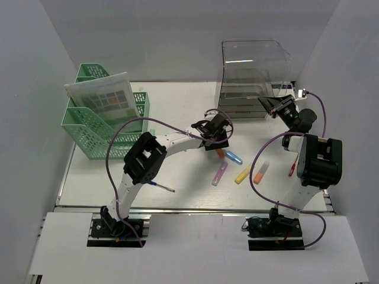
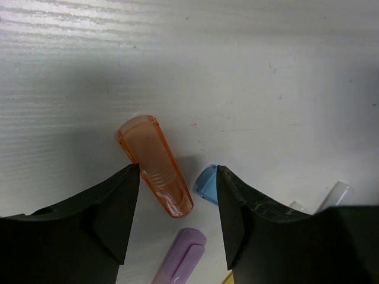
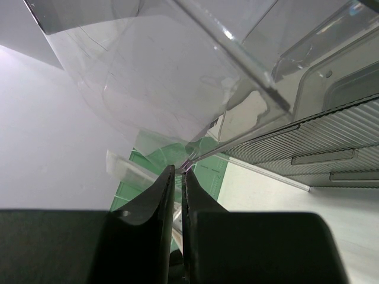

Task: Organize the desk

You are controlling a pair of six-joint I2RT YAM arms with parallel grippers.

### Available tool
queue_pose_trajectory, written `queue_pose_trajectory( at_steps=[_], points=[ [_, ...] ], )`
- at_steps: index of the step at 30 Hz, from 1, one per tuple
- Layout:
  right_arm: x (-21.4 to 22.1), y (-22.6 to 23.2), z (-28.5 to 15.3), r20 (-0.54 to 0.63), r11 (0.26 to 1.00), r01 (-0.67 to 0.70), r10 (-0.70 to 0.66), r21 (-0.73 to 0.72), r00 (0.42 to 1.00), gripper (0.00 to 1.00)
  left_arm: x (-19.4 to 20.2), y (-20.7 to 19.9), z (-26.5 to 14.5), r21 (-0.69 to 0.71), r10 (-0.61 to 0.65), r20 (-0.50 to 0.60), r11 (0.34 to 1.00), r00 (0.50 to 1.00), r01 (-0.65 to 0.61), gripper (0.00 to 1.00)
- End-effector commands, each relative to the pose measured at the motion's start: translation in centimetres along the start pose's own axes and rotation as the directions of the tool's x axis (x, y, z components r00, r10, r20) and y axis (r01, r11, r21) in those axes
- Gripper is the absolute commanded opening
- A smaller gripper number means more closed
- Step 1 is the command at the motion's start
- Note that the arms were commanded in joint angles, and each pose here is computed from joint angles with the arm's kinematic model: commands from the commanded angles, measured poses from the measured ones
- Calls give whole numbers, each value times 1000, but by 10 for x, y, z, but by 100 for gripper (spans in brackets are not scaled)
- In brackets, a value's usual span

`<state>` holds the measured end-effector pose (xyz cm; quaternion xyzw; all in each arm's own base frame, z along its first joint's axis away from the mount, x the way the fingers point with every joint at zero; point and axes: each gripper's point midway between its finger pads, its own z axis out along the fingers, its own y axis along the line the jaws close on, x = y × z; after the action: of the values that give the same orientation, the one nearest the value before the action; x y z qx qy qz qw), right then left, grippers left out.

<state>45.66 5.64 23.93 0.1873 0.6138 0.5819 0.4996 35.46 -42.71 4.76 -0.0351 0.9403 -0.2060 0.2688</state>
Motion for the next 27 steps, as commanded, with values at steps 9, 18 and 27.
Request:
queue_pose_trajectory(
  at_steps=[9,18,27],
  points=[
    [-17,39,-4,70,980,161,-153,-121,986,6,-5,3,-5,-110,22,34,994,999,-18,64],
    [-17,38,-6,71,980,161,-153,-119,986,6,8,6,16,-128,34,-19,991,999,-36,59],
    [-19,39,-6,74,980,158,-150,-122,986,6,19,20,22,-175,84,-71,980,994,-95,40]
  ],
)
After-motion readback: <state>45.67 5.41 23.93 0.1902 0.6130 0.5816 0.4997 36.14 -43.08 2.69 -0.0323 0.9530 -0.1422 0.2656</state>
